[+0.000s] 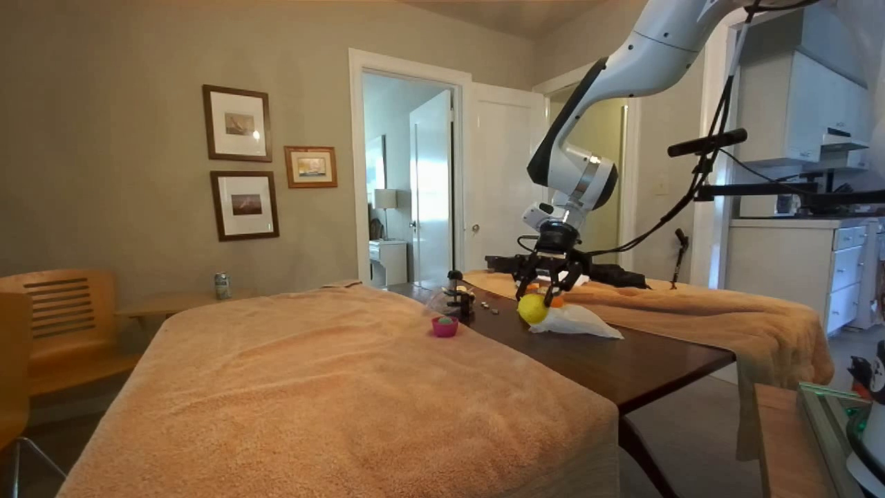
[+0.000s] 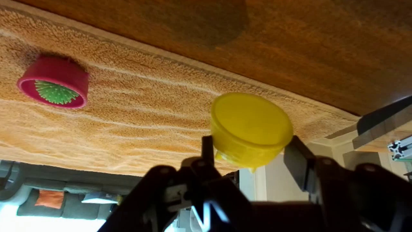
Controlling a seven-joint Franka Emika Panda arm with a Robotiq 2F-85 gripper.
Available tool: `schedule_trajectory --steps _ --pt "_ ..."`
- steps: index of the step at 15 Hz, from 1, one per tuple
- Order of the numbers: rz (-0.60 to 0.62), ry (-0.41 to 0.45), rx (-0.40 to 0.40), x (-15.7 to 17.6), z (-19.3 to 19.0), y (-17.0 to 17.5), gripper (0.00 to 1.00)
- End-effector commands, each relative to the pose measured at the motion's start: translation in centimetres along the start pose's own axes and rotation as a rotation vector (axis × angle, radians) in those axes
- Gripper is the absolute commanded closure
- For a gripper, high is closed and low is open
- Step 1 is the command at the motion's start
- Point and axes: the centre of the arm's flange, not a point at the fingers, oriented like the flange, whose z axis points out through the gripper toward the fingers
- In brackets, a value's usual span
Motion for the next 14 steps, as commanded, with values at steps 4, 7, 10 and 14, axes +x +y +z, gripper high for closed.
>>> schedule_trajectory --steps 4,7,10,14 --pt "-0.074 0.03 0.059 -1.7 0.3 1.0 0.67" --pt "-0.128 0.025 0.1 -2.3 1.0 1.2 0.67" --pt "-0.203 0.053 0.138 -2.6 1.7 1.3 0.67" --pt "-0.268 0.055 0.191 -2.4 1.9 1.9 0.67"
